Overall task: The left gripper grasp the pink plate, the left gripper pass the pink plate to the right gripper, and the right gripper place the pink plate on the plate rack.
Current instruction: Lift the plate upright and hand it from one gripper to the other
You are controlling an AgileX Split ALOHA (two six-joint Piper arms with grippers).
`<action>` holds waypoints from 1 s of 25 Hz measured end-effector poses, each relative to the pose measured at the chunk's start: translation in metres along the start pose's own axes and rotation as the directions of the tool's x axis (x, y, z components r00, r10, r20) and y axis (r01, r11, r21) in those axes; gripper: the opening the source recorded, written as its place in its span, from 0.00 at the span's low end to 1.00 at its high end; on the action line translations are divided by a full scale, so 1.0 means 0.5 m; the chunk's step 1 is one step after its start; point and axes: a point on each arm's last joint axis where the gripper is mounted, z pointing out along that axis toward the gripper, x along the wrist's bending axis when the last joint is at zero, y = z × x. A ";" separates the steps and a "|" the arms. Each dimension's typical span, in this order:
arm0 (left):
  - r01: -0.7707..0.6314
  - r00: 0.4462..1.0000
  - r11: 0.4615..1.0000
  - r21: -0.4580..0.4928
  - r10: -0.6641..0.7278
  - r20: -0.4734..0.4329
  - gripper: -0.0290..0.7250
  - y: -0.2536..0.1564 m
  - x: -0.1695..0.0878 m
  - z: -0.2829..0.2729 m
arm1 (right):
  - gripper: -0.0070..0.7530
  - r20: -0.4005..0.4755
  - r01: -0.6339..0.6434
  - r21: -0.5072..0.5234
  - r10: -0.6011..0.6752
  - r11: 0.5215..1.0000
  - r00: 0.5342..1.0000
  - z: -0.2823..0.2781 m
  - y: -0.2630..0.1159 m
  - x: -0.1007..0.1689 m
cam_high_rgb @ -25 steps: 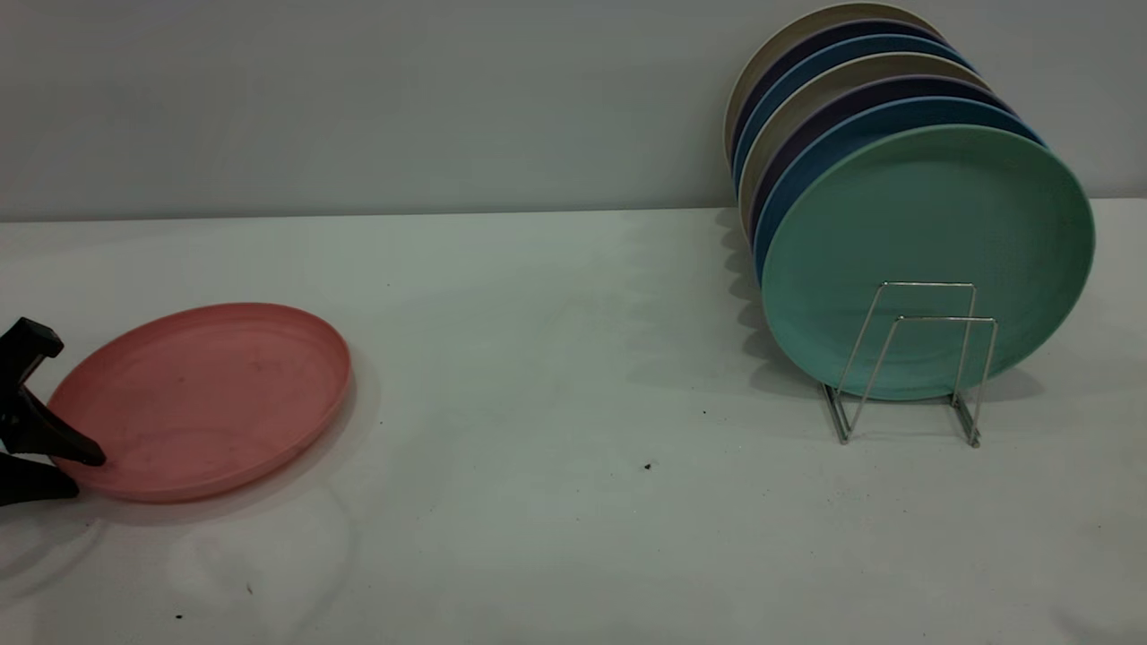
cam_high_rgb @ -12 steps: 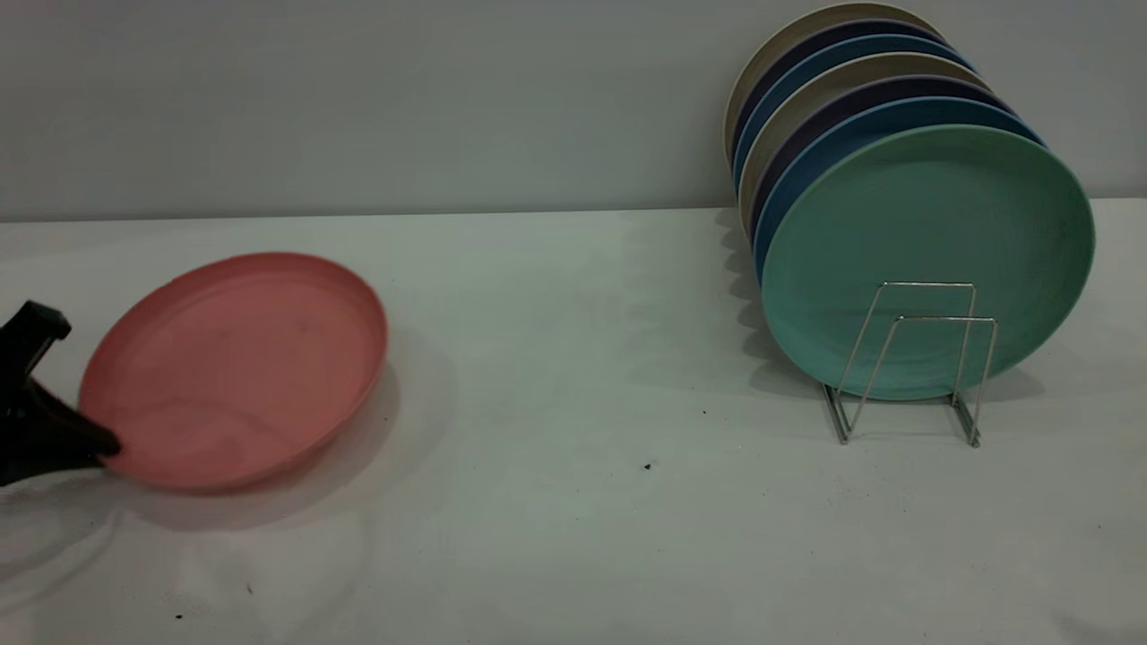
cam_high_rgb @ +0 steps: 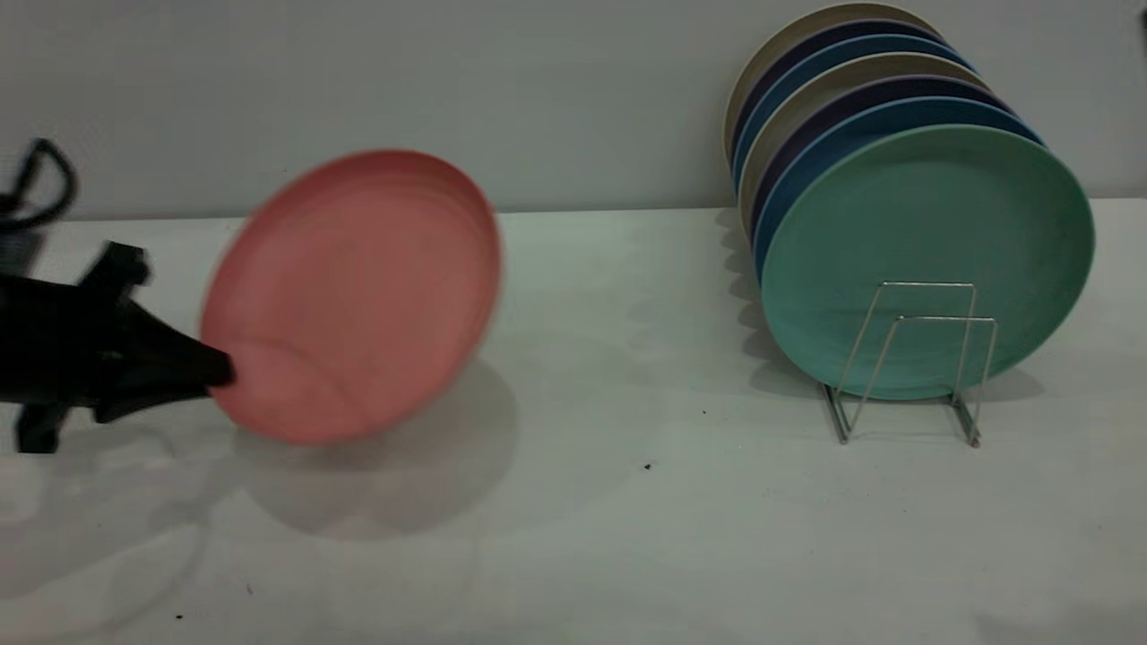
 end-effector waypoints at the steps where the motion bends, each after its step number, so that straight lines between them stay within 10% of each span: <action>1: -0.027 1.000 1.000 0.015 0.028 -0.007 0.07 -0.006 -0.007 0.009 | 0.58 -0.012 -0.013 0.011 0.013 1.000 1.000 0.011 0.000 -0.005; 25: -0.329 0.941 0.932 0.152 0.311 0.130 0.07 -0.049 -0.215 0.163 | 0.58 -0.095 -0.215 0.073 0.222 0.974 0.970 0.272 -0.052 -0.156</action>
